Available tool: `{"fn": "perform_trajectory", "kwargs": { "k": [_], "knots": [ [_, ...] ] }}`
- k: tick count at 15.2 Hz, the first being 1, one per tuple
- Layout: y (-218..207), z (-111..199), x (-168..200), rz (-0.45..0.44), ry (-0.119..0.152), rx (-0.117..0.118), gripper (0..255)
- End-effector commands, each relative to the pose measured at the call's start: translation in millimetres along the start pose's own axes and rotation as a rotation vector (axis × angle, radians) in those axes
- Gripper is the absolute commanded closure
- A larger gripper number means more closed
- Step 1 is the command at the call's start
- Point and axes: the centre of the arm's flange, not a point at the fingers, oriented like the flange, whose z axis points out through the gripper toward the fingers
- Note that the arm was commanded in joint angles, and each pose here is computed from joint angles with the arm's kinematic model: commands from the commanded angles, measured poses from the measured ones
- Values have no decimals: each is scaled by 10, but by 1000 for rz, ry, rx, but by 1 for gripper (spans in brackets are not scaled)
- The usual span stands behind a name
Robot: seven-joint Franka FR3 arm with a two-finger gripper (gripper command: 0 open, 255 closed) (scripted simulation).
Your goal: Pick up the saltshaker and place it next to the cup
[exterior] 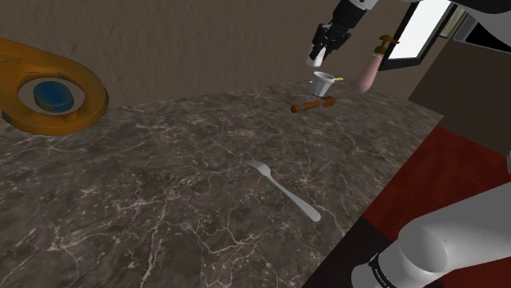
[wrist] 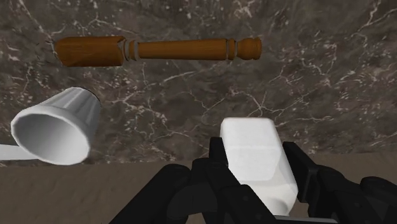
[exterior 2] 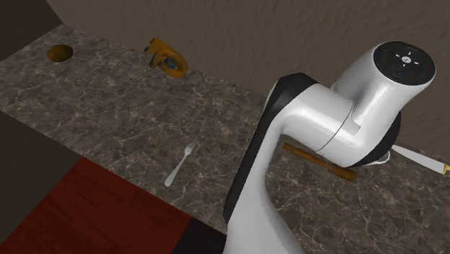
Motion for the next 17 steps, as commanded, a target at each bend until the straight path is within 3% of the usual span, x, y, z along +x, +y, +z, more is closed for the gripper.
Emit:
{"fn": "perform_trajectory", "kwargs": {
  "k": [1, 17],
  "knots": [
    [275, 1, -8, -1, 0, 0, 255],
    [2385, -82, -75, -1, 0, 0, 255]
  ]
}}
